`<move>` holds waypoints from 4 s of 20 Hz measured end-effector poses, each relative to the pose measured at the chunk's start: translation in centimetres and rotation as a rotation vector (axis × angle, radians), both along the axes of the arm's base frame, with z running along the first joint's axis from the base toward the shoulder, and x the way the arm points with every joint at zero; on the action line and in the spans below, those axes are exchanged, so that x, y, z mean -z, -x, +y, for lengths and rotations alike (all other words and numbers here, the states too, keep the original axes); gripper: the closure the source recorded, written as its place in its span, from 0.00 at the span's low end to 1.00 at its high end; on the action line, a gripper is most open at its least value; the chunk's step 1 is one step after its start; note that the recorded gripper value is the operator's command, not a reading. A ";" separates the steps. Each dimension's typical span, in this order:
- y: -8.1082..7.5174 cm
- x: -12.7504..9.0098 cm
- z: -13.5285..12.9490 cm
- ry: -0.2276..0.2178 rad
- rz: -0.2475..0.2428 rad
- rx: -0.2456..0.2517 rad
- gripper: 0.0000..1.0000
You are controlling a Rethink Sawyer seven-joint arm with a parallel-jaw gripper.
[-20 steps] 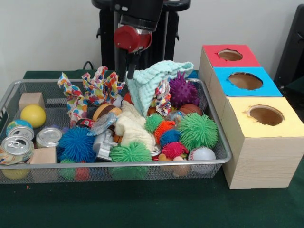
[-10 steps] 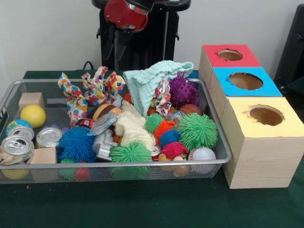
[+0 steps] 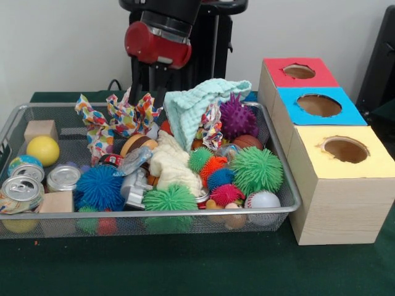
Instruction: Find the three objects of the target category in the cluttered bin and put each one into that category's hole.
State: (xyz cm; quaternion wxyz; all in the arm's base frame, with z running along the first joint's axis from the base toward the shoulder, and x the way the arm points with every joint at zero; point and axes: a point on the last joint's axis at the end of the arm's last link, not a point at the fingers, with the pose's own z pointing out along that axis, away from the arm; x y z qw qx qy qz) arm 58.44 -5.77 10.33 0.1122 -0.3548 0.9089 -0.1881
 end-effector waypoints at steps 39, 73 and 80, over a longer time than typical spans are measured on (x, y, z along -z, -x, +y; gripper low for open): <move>-4.4 -1.6 1.1 -0.039 -0.335 0.086 0.00; -1.2 9.0 -5.5 0.029 -0.258 0.179 0.00; -1.6 7.5 -6.0 0.025 -0.282 0.193 0.00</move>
